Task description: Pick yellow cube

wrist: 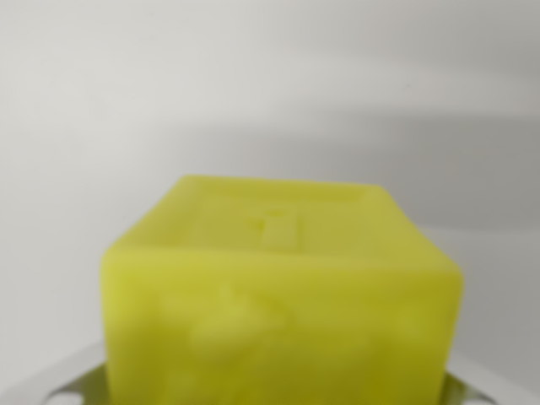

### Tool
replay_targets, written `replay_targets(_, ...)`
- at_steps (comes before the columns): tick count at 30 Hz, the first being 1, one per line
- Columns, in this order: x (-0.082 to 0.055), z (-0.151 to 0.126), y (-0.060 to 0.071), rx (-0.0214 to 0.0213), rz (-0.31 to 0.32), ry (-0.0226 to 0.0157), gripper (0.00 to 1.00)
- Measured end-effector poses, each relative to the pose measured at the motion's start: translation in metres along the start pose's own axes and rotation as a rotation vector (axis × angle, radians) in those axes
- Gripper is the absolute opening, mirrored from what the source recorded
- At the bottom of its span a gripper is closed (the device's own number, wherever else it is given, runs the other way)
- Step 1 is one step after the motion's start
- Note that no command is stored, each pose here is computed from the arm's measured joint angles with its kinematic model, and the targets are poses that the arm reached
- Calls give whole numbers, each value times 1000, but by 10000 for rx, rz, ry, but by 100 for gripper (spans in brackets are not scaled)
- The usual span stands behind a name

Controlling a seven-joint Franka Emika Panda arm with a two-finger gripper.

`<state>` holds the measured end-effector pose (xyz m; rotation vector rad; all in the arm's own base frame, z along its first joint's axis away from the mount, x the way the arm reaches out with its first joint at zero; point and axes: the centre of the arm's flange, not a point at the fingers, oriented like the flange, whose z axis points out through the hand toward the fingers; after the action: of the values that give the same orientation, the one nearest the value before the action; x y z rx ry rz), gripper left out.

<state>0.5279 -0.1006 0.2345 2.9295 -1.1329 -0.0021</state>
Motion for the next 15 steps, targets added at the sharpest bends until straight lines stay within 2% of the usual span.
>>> replay_targets(15, 0, -37, 0, -4, 0, -5, 0)
